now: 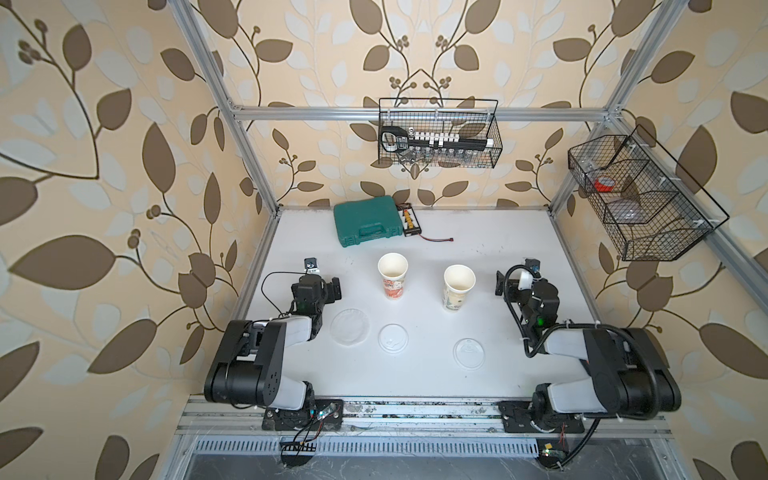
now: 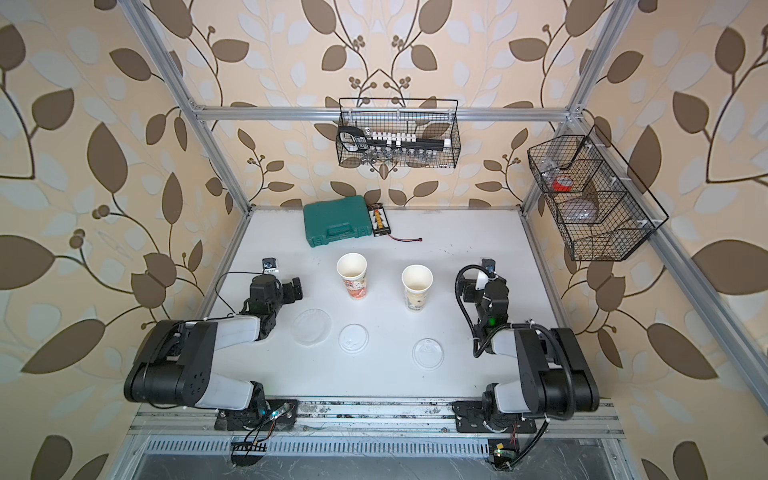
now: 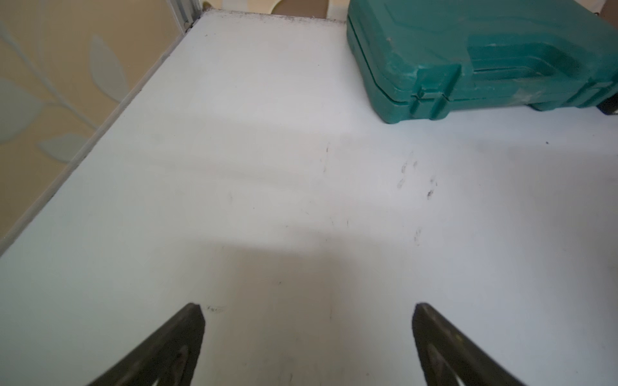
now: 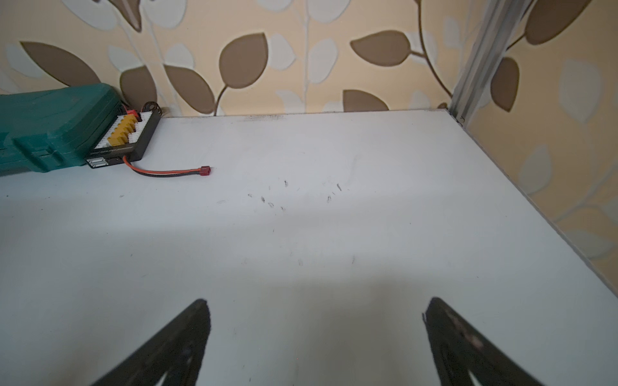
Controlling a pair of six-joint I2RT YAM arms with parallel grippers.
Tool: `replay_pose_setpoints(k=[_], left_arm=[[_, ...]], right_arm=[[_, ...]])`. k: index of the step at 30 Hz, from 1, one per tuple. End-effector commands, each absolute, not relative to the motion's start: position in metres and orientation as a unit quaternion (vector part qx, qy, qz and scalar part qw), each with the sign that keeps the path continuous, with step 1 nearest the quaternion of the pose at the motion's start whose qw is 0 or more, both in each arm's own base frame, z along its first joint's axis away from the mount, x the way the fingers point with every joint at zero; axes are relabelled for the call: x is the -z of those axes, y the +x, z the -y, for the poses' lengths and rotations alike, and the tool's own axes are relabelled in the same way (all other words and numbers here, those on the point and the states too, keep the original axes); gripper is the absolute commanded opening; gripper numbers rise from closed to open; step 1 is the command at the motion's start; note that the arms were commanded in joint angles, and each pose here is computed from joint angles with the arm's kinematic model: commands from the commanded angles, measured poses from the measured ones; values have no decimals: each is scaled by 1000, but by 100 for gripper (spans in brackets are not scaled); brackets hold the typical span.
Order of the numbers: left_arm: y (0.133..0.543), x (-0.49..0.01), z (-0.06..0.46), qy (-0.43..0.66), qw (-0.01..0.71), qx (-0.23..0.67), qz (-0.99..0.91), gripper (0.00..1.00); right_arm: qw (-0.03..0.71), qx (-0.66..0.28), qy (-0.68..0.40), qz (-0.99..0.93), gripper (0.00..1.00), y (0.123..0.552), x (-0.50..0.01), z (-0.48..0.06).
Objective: Put the leak-proof paper on the milk tea cups
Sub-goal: Pick up the leak-proof paper from the center of the board.
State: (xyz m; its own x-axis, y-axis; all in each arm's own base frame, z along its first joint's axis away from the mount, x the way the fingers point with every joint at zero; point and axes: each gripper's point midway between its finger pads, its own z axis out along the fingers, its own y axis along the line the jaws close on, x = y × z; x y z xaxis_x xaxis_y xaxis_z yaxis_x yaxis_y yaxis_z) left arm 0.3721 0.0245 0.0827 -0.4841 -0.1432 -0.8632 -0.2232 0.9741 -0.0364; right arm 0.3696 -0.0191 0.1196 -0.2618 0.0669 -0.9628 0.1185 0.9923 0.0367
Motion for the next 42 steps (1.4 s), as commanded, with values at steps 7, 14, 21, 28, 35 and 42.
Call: replay_pose_setpoints(k=[7, 14, 21, 28, 35, 42], left_arm=[[348, -209, -39, -307, 458, 19, -834, 99], [314, -217, 18, -258, 396, 161, -866, 99], [277, -196, 61, -216, 327, 207, -897, 99], [241, -140, 68, -280, 224, 213, -909, 88], [207, -95, 71, -370, 148, 227, -889, 70], [198, -59, 78, -411, 117, 252, -868, 49]], right_arm=[[613, -18, 322, -722, 100, 340, -205, 64], [541, -101, 294, -781, 100, 328, -228, 28], [476, -172, 224, -833, 100, 303, -221, -23], [440, -216, 129, -862, 100, 279, -220, -83], [421, -247, 72, -870, 100, 255, -218, -135], [431, -255, 42, -864, 100, 249, -225, -158]])
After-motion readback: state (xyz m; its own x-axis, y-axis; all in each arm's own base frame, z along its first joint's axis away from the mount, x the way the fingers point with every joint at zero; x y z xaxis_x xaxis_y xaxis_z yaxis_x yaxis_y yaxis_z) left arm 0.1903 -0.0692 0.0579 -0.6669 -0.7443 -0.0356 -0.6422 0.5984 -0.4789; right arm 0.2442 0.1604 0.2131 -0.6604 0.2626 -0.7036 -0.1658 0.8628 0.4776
